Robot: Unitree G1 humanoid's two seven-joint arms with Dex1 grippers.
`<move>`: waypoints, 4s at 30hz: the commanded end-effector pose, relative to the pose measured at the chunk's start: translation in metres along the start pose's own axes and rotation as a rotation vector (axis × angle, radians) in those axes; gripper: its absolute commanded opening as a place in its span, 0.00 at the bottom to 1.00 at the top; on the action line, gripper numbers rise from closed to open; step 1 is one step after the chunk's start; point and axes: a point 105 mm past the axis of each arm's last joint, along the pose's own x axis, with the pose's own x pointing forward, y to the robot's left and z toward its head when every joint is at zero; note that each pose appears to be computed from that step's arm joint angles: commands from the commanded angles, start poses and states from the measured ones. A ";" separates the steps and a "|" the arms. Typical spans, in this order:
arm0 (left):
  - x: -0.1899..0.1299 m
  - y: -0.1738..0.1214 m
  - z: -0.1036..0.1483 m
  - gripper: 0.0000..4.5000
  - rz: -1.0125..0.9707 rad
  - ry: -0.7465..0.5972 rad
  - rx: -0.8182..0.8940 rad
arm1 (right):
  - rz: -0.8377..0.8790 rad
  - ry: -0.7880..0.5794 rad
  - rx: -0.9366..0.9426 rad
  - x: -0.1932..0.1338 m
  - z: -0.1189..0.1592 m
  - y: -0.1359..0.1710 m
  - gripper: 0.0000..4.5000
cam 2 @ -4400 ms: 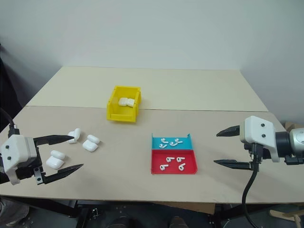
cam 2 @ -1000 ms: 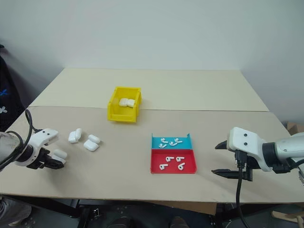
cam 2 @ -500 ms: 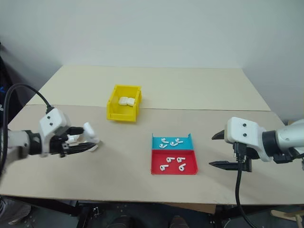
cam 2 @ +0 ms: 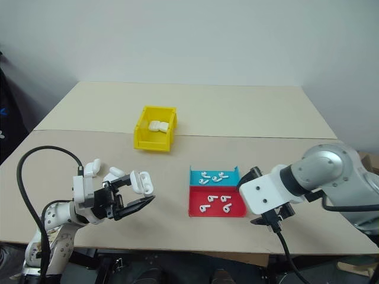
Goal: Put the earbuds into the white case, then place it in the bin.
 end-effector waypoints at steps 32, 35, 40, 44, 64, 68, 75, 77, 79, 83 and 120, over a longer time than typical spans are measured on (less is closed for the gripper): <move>0.001 -0.016 0.010 0.61 0.067 0.006 0.054 | 0.195 0.134 -0.282 0.071 -0.013 -0.027 0.51; 0.002 -0.017 0.010 0.61 0.067 0.012 0.054 | 0.194 0.144 -0.288 0.073 -0.015 -0.029 0.51; 0.001 -0.018 0.010 0.61 0.067 0.017 0.053 | 0.198 0.148 -0.296 0.076 -0.016 -0.030 0.51; 0.001 -0.018 0.010 0.61 0.068 0.025 0.052 | 0.202 0.149 -0.301 0.078 -0.015 -0.029 0.51; 0.000 -0.017 0.004 0.61 0.073 0.057 0.058 | 0.218 0.142 -0.308 0.079 -0.012 -0.026 0.51; 0.000 -0.017 0.003 0.61 0.073 0.061 0.060 | 0.224 0.155 -0.312 0.079 -0.016 -0.025 0.47; -0.001 -0.017 0.003 0.61 0.068 0.067 0.058 | 0.238 0.151 -0.308 0.079 -0.015 -0.022 0.30; -0.001 -0.017 0.003 0.61 0.066 0.067 0.058 | 0.240 0.151 -0.307 0.079 -0.015 -0.021 0.30; -0.001 -0.017 0.003 0.61 0.066 0.067 0.059 | 0.238 0.150 -0.306 0.079 -0.015 -0.021 0.30; -0.001 -0.016 0.003 0.61 0.068 0.068 0.059 | 0.233 0.155 -0.309 0.079 -0.015 -0.022 0.30; -0.001 -0.016 0.003 0.61 0.058 0.075 0.055 | 0.151 0.149 -0.282 0.075 -0.011 -0.034 0.13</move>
